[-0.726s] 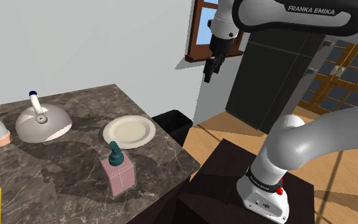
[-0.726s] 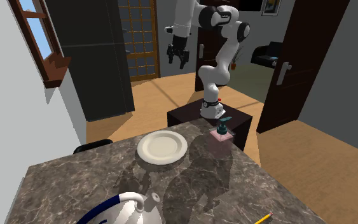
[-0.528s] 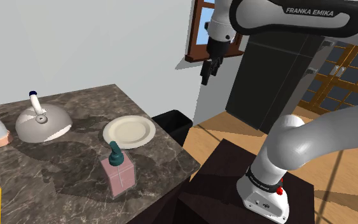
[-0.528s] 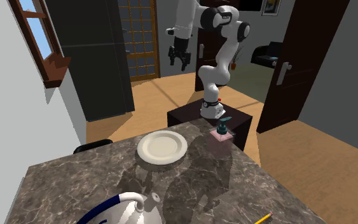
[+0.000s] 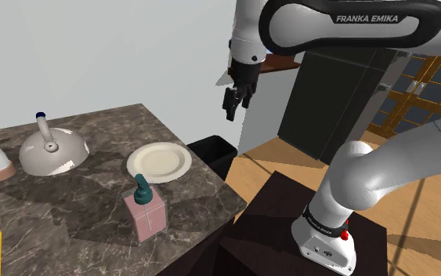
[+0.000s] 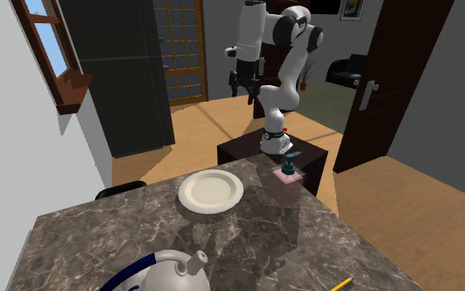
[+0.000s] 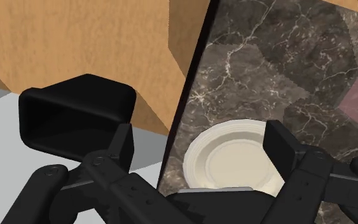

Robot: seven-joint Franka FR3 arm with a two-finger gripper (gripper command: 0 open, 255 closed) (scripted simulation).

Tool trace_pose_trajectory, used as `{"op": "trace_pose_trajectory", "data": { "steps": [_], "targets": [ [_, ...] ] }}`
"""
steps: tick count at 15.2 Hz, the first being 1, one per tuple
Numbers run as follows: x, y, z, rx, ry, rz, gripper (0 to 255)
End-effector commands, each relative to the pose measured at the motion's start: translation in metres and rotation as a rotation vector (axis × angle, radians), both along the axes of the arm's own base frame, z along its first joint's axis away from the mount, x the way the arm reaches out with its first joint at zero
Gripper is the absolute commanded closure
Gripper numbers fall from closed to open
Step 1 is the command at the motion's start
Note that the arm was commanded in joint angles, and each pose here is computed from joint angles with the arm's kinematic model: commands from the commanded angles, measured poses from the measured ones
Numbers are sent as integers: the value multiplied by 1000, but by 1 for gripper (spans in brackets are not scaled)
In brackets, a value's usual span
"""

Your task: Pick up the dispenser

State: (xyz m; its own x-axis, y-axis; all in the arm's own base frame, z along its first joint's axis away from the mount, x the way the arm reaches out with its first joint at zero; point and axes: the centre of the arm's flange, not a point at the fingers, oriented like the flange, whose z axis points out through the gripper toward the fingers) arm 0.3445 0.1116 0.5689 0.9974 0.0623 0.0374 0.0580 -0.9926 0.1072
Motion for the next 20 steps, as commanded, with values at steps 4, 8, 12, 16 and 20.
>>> {"op": "trace_pose_trajectory", "data": {
  "steps": [4, 8, 12, 16, 20],
  "targets": [
    [12, 62, -20, 25, 28, -19, 0],
    [23, 109, -34, 45, 49, -33, 0],
    [34, 156, -48, 64, 71, -47, 0],
    [45, 204, -61, 84, 92, -61, 0],
    [57, 251, -73, 104, 114, -75, 0]
  ]
}}
